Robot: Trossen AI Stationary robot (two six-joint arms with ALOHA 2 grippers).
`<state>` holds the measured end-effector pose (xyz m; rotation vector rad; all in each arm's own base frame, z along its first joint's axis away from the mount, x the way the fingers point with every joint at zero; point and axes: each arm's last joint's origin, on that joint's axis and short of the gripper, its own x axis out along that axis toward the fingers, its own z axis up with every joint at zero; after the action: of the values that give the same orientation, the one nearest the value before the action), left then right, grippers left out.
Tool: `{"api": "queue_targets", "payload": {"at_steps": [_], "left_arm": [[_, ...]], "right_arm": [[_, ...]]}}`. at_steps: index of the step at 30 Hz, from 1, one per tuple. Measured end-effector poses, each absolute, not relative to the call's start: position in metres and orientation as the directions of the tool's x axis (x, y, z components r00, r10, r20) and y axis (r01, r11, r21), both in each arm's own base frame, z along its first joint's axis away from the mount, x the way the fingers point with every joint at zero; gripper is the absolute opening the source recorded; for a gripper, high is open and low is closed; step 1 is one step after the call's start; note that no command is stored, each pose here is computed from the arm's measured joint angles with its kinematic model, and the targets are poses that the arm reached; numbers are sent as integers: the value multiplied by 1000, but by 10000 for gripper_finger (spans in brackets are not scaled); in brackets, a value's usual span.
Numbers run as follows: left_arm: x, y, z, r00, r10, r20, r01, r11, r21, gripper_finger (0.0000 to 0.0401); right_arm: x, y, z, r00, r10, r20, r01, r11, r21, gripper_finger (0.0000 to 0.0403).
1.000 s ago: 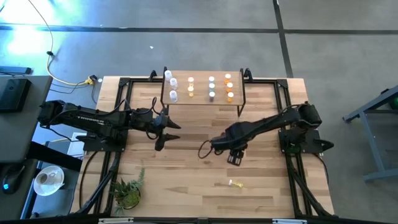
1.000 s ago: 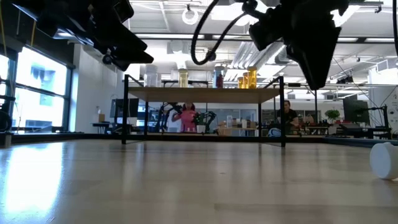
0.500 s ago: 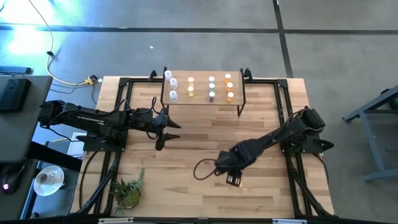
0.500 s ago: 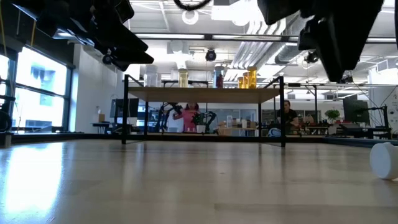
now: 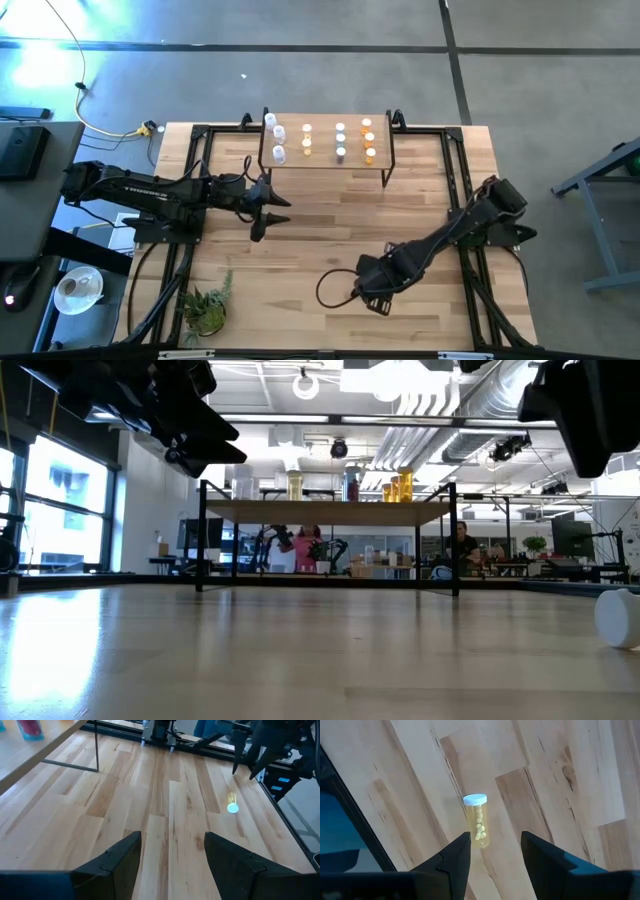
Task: Pick and place medicine bottles onto shelf by color
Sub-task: Put the yellow pill bottle on the shelf aligned with the other yellow pill bottles
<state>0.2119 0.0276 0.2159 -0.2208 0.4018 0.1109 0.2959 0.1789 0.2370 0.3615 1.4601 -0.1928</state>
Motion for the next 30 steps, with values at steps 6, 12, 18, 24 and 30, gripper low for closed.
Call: {"api": "queue_targets", "payload": {"at_steps": [6, 12, 18, 24, 30], "left_arm": [[212, 28, 216, 915, 64, -399, -151, 970, -192, 207], [212, 28, 216, 915, 63, -399, -153, 969, -196, 207], [212, 28, 216, 915, 63, -399, -166, 959, -229, 207], [212, 27, 216, 915, 62, -399, -166, 958, -232, 207], [212, 27, 216, 915, 59, -399, -165, 957, -238, 207]], "right_arm": [[291, 189, 237, 125, 79, -989, 345, 931, 118, 174], [286, 196, 237, 138, 61, -989, 313, 944, 102, 199], [283, 202, 236, 157, 31, -987, 307, 949, 78, 223], [285, 212, 224, 133, 51, -990, 291, 953, 88, 227], [289, 218, 204, 76, 39, -996, 283, 957, 59, 227]]}}
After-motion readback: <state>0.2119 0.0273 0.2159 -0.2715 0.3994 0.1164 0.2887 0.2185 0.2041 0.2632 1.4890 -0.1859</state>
